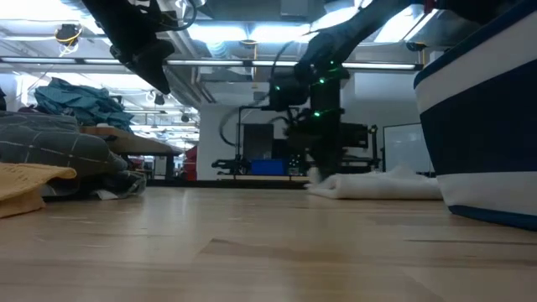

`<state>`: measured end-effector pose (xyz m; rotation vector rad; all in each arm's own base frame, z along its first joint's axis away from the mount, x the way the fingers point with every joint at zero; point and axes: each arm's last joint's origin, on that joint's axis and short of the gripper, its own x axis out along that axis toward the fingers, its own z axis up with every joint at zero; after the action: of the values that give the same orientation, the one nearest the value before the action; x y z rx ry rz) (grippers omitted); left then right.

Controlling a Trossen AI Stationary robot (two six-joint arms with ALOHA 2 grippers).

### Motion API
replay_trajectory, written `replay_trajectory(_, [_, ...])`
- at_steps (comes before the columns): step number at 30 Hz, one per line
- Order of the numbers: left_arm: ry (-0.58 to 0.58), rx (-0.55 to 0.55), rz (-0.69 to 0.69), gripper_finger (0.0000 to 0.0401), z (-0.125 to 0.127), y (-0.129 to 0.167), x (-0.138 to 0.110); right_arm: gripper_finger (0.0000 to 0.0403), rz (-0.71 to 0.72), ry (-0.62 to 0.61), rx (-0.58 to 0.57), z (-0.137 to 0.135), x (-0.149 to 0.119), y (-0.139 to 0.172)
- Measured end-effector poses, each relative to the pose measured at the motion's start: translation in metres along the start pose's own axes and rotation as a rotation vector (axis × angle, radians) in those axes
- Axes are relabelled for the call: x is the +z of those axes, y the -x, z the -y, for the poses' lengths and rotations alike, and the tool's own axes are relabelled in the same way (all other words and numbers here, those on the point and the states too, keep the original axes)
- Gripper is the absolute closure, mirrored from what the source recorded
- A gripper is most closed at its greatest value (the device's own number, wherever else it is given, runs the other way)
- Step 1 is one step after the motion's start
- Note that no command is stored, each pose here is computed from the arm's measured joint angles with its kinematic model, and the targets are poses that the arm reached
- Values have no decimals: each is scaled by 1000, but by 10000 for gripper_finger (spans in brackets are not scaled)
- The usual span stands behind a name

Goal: Fold towel
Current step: Move the white towel to the top right of the table, then fold the gray towel

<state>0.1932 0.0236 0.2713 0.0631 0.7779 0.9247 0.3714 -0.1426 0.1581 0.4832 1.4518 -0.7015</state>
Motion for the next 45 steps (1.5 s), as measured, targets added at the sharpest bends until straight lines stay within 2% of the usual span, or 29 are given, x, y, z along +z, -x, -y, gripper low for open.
replay_trajectory(4, [-1,1,-1,400,0,0,0,396,-136,-39,-151,21,-10,0])
replay_trajectory(8, [-1,1,-1,400,0,0,0,396,-186,-32,-250,30,-15,1])
replay_trajectory(22, [-17,0,-1,400,0,0,0,396,-149,-16,-211,28,-13,4])
replay_trajectory(30, [-54,1,-1,400,0,0,0,395,73,-23,-119,33,-9,50])
replay_trajectory(37, [-89,-2,-1,399,0,0,0,395,235,0,22,36,-13,92])
replay_trajectory(40, [-148,-52,-18,399,1,0,-1,395,283,15,95,29,-16,104])
replay_trajectory(45, [-211,-220,-66,397,6,1,-3,395,307,122,190,8,-20,108])
